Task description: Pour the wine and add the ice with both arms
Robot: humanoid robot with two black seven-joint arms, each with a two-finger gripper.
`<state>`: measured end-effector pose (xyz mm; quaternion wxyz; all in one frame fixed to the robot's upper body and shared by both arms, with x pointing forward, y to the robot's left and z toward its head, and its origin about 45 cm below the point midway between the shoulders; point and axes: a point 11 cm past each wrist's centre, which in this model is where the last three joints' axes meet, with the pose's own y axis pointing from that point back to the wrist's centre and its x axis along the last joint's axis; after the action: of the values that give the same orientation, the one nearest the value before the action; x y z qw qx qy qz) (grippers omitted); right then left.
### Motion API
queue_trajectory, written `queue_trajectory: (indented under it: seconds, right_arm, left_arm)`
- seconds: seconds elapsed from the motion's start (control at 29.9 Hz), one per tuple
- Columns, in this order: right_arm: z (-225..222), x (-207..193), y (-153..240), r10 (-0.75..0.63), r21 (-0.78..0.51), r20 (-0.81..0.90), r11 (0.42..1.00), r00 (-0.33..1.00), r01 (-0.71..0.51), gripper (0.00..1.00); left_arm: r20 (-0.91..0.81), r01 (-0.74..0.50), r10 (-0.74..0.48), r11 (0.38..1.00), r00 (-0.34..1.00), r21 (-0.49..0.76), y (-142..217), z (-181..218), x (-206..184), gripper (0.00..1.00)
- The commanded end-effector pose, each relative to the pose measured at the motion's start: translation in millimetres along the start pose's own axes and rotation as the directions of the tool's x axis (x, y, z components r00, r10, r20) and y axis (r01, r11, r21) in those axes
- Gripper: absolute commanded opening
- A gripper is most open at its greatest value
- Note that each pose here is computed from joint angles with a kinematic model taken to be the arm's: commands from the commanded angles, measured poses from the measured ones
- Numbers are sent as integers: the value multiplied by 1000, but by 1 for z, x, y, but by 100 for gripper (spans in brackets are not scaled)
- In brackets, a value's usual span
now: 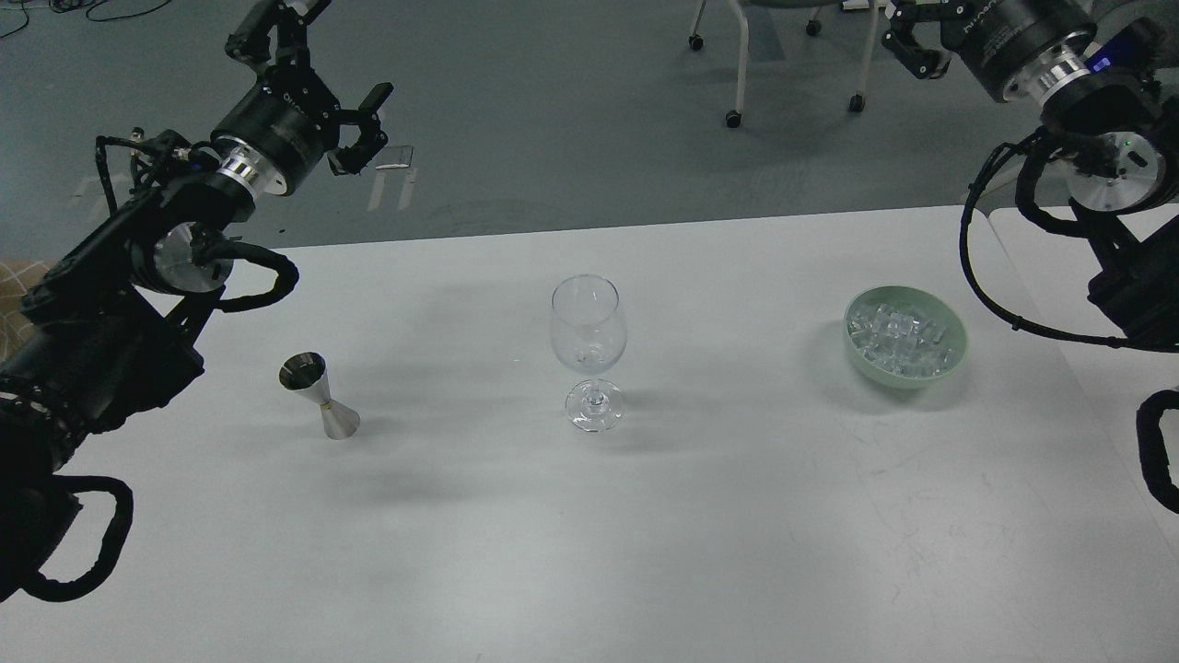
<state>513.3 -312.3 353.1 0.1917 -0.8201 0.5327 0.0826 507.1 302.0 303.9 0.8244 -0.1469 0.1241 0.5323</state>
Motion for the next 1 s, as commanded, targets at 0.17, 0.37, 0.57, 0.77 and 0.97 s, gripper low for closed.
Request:
queue_trajectory:
  seconds: [0.17, 0.37, 0.57, 0.77, 0.97]
  right_arm:
    - [0, 0, 0, 0, 0, -2, 1000, 1000, 0, 100]
    - [-3, 2, 1, 4, 4, -7, 1000, 1000, -4, 100]
    - [-5, 4, 2, 6, 5, -10, 1000, 1000, -6, 100]
    - [-5, 4, 2, 6, 5, -10, 1000, 1000, -6, 100]
    - [-4, 4, 2, 6, 1, -10, 1000, 1000, -6, 100]
  left_arm:
    - [8, -6, 6, 1000, 1000, 0, 2, 3, 3, 99]
    - [102, 48, -50, 999, 994, 22, 6, 17, -3, 99]
    - [439, 196, -238, 971, 866, 140, 31, 53, -29, 99]
    - [603, 200, -281, 959, 746, 199, 77, 66, -41, 99]
    - [378, 122, -136, 991, 916, 61, 102, 93, -22, 99]
